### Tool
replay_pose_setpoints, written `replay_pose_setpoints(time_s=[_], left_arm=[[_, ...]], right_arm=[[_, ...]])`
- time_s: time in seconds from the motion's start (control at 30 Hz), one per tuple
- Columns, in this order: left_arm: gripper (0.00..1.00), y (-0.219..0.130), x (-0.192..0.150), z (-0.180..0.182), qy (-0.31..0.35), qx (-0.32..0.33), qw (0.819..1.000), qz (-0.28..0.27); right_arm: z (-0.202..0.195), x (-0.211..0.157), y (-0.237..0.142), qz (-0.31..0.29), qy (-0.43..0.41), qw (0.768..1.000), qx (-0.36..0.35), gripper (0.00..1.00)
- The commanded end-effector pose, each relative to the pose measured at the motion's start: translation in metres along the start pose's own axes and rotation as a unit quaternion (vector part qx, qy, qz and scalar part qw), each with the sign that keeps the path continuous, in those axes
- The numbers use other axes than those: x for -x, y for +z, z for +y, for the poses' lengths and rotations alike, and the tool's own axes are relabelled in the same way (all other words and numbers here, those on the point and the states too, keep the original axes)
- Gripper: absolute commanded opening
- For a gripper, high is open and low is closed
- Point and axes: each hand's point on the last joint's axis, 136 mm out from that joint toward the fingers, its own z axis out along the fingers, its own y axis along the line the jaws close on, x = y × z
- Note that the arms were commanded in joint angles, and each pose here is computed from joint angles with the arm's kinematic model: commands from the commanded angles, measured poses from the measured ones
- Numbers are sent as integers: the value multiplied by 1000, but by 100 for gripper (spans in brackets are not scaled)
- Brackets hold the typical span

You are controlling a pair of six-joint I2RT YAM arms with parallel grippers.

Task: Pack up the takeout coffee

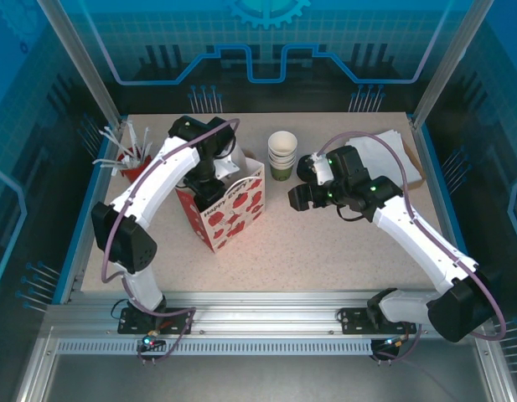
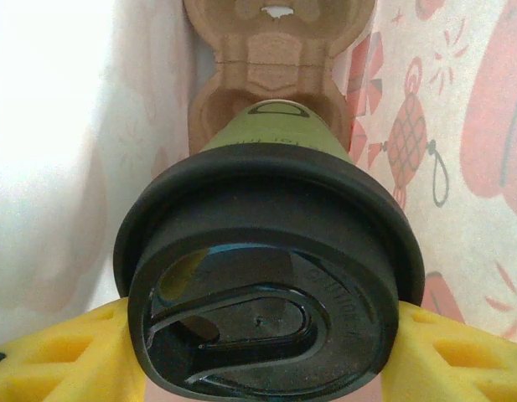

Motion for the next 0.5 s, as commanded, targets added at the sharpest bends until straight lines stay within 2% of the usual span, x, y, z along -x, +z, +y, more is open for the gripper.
replay_pose_setpoints(time_s=[0.0, 0.47], left_arm=[[49, 6, 1, 2, 8, -7, 1000, 2], [49, 17, 0, 4, 10, -10, 1000, -3]], right_arm=[[4, -4, 4, 7, 0, 1000, 1, 89], [13, -3, 3, 6, -10, 1000, 20, 90]])
